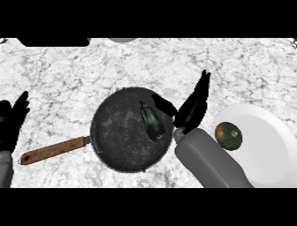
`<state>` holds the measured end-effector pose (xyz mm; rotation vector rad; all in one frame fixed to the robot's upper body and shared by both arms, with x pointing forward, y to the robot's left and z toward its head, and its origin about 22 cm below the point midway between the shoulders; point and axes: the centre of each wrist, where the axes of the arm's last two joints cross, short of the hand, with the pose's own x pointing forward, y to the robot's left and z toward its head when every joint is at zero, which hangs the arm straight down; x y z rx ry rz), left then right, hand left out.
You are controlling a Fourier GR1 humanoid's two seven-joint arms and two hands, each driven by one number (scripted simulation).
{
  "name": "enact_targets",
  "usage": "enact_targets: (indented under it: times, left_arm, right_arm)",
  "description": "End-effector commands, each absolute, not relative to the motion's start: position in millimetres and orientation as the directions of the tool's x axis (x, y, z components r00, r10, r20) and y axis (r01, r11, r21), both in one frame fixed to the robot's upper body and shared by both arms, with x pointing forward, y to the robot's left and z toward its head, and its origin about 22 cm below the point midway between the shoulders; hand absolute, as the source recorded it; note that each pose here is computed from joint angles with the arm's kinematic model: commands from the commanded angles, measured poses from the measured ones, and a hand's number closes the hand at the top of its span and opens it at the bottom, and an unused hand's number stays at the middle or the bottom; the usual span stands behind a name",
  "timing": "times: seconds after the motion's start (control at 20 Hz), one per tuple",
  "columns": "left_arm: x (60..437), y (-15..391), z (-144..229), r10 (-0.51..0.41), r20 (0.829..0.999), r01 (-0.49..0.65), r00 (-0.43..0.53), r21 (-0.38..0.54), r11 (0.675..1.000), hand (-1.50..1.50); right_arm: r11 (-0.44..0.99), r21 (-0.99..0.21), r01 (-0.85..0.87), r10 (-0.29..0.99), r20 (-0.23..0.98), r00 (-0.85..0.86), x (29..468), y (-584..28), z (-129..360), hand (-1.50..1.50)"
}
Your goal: Pick the eggplant from the plate and place it in the pan
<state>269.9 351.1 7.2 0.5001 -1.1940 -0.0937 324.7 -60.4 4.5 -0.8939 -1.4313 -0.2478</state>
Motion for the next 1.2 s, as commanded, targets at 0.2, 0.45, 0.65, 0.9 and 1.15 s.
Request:
enact_targets:
  times: [0.2, 0.45, 0.65, 0.9, 1.15]
  left_arm:
    - [245.0, 368.6, -7.4, -0.301, 0.856, -0.238, 0.421, 0.424, 0.874, 0.00]
    - [251.8, 360.1, 1.0, -0.308, 0.859, -0.235, 0.408, 0.425, 0.874, 0.00]
    - [252.2, 373.4, 5.4, -0.304, 0.864, -0.228, 0.402, 0.416, 0.880, 0.00]
    - [259.5, 374.7, 17.4, -0.325, 0.866, -0.222, 0.380, 0.426, 0.877, 0.00]
    - [269.1, 354.8, 23.5, -0.311, 0.875, -0.229, 0.371, 0.410, 0.883, 0.00]
  right_arm:
    - [0.666, -0.277, 0.693, 0.272, 0.955, 0.120, 245.3, -89.5, -1.7, -1.50]
    - [0.682, -0.260, 0.684, 0.255, 0.961, 0.111, 170.3, -110.8, 9.4, -1.50]
    - [0.683, -0.288, 0.671, 0.264, 0.954, 0.141, 114.5, -140.4, 35.7, -1.50]
    - [0.686, -0.319, 0.654, 0.296, 0.943, 0.151, 51.8, -164.6, 76.9, -1.50]
    - [0.673, -0.345, 0.654, 0.324, 0.933, 0.158, 3.5, -176.2, 92.1, -1.50]
